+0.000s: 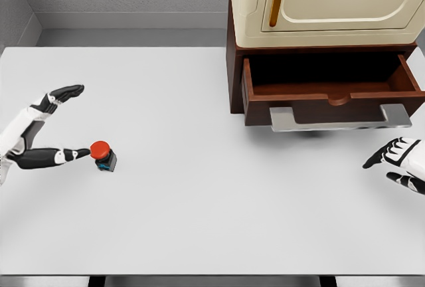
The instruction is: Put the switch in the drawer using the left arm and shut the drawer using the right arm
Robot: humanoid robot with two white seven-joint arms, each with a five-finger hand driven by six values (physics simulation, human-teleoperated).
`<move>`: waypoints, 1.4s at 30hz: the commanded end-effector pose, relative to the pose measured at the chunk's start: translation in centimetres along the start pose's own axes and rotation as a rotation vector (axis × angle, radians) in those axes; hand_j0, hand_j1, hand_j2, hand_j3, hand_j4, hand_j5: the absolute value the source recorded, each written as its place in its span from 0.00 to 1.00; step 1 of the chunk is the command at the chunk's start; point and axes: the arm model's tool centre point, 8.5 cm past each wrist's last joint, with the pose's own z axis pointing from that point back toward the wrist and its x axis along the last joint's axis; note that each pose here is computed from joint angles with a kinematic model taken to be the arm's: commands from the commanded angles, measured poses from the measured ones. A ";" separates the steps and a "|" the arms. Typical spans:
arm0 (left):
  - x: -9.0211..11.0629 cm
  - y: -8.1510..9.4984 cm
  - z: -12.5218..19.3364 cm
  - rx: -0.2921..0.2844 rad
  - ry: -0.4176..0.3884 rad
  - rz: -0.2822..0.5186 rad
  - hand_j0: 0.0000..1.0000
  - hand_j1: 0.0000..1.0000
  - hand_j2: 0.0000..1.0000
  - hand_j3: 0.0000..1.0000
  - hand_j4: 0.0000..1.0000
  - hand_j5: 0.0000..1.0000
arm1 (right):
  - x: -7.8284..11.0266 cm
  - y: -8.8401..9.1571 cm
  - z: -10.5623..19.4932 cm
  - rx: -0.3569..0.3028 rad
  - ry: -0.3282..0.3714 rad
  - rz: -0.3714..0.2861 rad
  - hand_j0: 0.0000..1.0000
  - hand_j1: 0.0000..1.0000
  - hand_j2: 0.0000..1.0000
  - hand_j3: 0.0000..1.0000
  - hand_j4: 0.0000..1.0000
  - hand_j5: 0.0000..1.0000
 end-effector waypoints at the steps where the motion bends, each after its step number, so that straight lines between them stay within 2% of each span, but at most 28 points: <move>1: -0.1 -1.0 0.0 -0.044 -0.008 0.061 0.94 0.94 0.94 0.94 0.94 0.94 | 0.0 -0.1 0.0 -0.003 0.000 -0.003 0.56 0.56 0.56 0.56 0.56 0.56; 4: -0.3 -1.0 0.1 -0.026 -0.010 0.093 0.94 0.94 0.94 0.94 0.94 0.94 | 0.0 -0.1 0.0 -0.004 0.000 -0.002 0.57 0.57 0.57 0.57 0.57 0.57; 6: -0.7 -1.6 0.2 -0.034 -0.002 0.108 0.94 0.94 0.94 0.94 0.94 0.94 | 0.0 -0.2 -0.1 -0.002 -0.002 0.001 0.57 0.57 0.57 0.57 0.57 0.57; 10: -2.2 -2.0 0.3 -0.046 0.141 0.161 0.94 0.94 0.94 0.94 0.94 0.94 | 0.0 -0.2 -0.1 -0.002 -0.002 0.001 0.57 0.57 0.57 0.57 0.57 0.57; 12: -3.2 -1.9 0.6 -0.059 0.243 0.185 0.94 0.94 0.94 0.94 0.94 0.94 | 0.0 -0.2 -0.1 -0.003 -0.001 0.000 0.56 0.56 0.56 0.56 0.56 0.56; 14: -3.8 -2.7 1.4 -0.068 0.302 0.210 1.00 1.00 1.00 1.00 1.00 1.00 | 0.0 -0.2 -0.1 -0.005 -0.001 0.000 0.56 0.56 0.56 0.56 0.56 0.56; 17: -3.9 -2.9 1.7 -0.072 0.312 0.215 1.00 1.00 1.00 1.00 1.00 1.00 | 0.0 -0.2 -0.1 -0.003 -0.001 0.000 0.53 0.53 0.53 0.53 0.53 0.53; 19: -4.3 -2.9 1.8 -0.070 0.352 0.227 1.00 1.00 1.00 1.00 1.00 1.00 | 0.0 -0.2 -0.1 -0.006 -0.001 0.001 0.52 0.52 0.52 0.52 0.52 0.52; 21: -4.3 -2.7 1.7 -0.068 0.348 0.223 1.00 1.00 1.00 1.00 1.00 1.00 | 0.0 -0.2 -0.1 -0.003 -0.001 0.000 0.49 0.49 0.49 0.49 0.49 0.49; 32: -5.9 -2.3 1.4 -0.019 0.368 0.234 1.00 1.00 1.00 1.00 1.00 1.00 | 0.0 -0.2 -0.1 -0.006 -0.001 0.001 0.51 0.51 0.51 0.51 0.51 0.51; 37: -6.7 -4.1 0.5 -0.012 0.361 0.216 1.00 1.00 1.00 1.00 1.00 1.00 | 0.0 -0.3 -0.1 -0.007 -0.001 0.002 0.51 0.51 0.51 0.51 0.51 0.51; 42: -7.0 -4.1 0.7 -0.012 0.373 0.213 1.00 1.00 1.00 1.00 1.00 1.00 | 0.0 -0.3 -0.1 -0.007 -0.001 0.002 0.51 0.51 0.51 0.51 0.51 0.51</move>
